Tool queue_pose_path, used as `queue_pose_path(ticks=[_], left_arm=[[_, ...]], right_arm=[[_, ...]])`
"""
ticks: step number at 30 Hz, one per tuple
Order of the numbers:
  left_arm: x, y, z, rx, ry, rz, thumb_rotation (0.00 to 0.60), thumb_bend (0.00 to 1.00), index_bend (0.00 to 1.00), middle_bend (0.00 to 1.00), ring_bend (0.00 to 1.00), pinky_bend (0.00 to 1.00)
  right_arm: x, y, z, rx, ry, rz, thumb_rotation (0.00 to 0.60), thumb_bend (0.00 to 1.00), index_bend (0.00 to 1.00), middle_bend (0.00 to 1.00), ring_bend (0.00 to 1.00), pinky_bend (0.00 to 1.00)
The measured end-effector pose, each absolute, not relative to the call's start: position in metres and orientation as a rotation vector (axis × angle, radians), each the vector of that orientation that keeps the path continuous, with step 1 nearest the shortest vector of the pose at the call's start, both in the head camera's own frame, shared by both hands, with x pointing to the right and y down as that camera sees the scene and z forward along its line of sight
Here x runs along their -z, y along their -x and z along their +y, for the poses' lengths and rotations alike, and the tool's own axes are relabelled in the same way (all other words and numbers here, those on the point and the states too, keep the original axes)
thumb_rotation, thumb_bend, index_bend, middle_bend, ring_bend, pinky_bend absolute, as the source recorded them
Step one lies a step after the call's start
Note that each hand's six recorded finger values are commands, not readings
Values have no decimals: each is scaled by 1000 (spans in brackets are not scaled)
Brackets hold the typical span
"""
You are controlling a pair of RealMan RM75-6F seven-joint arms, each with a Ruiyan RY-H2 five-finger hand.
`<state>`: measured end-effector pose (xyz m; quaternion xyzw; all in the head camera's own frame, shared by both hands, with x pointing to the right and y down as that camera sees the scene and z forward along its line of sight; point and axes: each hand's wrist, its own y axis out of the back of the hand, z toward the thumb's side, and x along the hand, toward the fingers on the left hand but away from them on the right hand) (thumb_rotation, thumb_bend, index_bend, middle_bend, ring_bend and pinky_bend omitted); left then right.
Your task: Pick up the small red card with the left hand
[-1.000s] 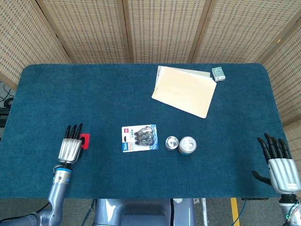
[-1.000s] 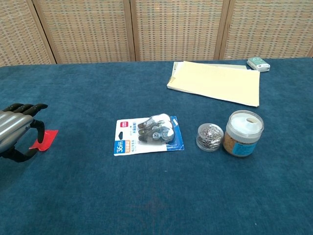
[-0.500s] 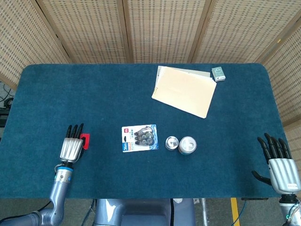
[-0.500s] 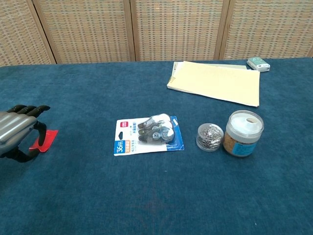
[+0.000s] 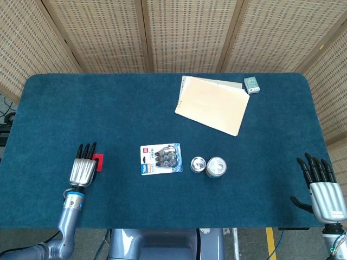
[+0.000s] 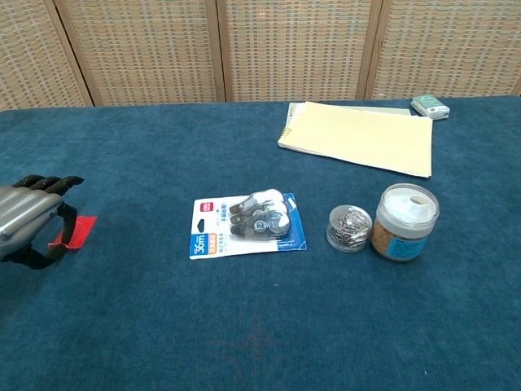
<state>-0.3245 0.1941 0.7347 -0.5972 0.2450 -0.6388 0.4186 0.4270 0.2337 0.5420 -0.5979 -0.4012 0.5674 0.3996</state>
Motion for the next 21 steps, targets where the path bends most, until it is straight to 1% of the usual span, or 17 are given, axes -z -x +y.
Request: queue_pose_path(ticks=[11,21], left_arm=[[-729,328,185,1596,1480,654,600,484,619,0,0,0],[-717,339,163,1599,1433,705,600,484,619,0,0,0]], right_arm=[[-542,-427,234,-1437,1514,-1017,600,77,0,0,0,0],[-542,-427,235,-1436,1514,-1016,600,79,0,0,0,0]])
